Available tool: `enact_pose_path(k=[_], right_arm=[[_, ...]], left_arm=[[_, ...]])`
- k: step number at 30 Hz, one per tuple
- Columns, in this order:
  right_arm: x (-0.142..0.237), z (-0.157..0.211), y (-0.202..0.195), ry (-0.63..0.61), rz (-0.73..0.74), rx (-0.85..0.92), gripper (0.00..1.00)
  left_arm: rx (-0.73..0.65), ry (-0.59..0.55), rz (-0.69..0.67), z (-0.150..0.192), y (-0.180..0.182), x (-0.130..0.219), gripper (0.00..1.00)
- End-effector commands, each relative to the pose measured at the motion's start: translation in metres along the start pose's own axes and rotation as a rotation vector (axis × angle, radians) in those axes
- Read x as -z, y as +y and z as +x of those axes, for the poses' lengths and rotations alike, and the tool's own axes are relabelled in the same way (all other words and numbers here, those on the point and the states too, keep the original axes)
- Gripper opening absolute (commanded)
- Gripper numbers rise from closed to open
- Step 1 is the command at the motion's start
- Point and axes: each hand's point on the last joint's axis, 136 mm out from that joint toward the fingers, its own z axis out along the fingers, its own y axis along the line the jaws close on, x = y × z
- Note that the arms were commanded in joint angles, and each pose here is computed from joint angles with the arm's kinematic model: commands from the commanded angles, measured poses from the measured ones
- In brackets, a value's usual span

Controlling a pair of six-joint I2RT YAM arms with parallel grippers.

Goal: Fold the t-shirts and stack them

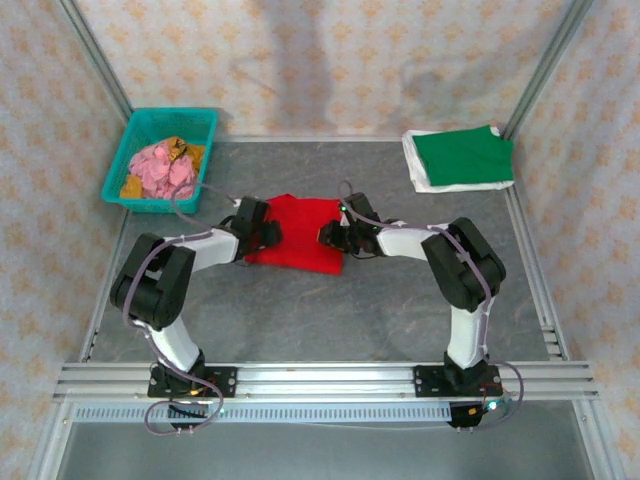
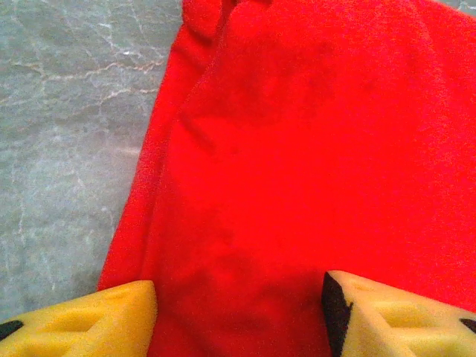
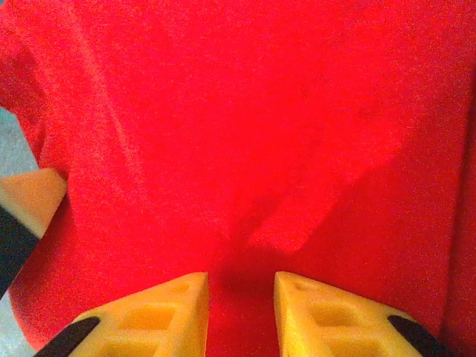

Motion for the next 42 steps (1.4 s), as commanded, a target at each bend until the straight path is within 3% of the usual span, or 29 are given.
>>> enact_pose_path(k=[1,6,12,20,25,28,31,36,39,42], right_arm=[[0.015,-0.008,-0.001,-0.039,0.029,0.024,0.29],[0.057,-0.023,0.012,-0.103,0.003,0.032,0.32],[0.072,-0.032,0.042,-0.112,-0.106,0.019,0.34],[0.060,-0.042,0.034,-0.133,-0.083,-0.045,0.39],[0.069,-0.038,0.026,-0.143,-0.060,-0.046,0.40],[0.074,-0.034,0.018,-0.140,-0.038,-0.043,0.40],[0.080,-0.034,0.011,-0.148,-0.016,-0.052,0.42],[0.091,-0.040,-0.015,-0.196,0.058,-0.080,0.54],[0.086,-0.038,-0.027,-0.167,0.116,-0.065,0.60],[0.075,-0.034,-0.034,-0.124,0.141,-0.059,0.62]], left_arm=[[0.040,0.005,-0.026,0.019,0.009,0.015,0.62],[0.061,-0.027,0.038,0.021,-0.004,0.057,0.63],[0.016,-0.163,0.032,-0.024,-0.012,0.081,0.71],[0.003,-0.144,0.065,-0.077,-0.022,0.006,0.70],[0.007,-0.060,0.033,-0.077,-0.017,-0.047,0.70],[0.040,-0.042,0.032,-0.076,-0.015,-0.054,0.69],[0.061,-0.076,0.037,-0.082,-0.015,-0.036,0.70],[0.074,-0.192,-0.059,-0.105,0.002,0.034,0.73],[0.069,-0.234,-0.118,-0.099,0.011,0.069,0.75],[0.006,-0.233,-0.098,-0.074,-0.001,0.085,0.76]])
